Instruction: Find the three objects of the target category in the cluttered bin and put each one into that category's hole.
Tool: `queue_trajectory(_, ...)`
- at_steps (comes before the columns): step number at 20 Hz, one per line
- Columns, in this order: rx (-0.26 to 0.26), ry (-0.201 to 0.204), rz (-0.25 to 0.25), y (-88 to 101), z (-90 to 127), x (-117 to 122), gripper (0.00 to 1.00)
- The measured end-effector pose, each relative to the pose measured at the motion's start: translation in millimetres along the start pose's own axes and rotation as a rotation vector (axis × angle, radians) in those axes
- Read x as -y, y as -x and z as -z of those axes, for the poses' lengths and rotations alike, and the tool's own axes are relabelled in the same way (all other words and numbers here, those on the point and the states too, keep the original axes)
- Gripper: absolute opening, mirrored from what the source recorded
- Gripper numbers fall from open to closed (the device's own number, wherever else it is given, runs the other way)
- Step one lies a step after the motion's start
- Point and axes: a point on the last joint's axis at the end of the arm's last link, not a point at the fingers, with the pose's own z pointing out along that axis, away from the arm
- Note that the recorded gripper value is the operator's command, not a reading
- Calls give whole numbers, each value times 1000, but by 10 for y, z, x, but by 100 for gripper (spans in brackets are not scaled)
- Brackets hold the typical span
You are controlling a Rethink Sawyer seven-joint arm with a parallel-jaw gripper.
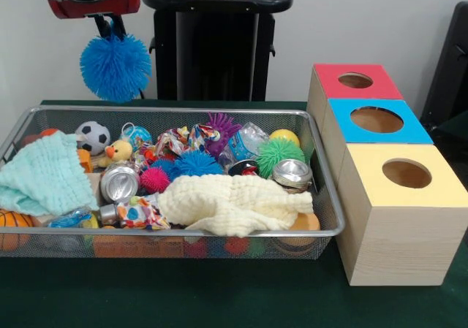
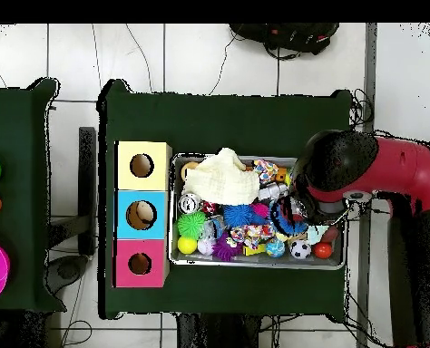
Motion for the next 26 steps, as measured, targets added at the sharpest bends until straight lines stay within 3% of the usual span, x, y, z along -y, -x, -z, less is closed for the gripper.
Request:
queue_trajectory(11, 73, 27, 7, 184, -85, -42, 0)
queue_trajectory(16, 78, 39, 28, 309, -132, -213, 0)
queue_trajectory(26, 70, 36, 71, 595, -120, -773, 0)
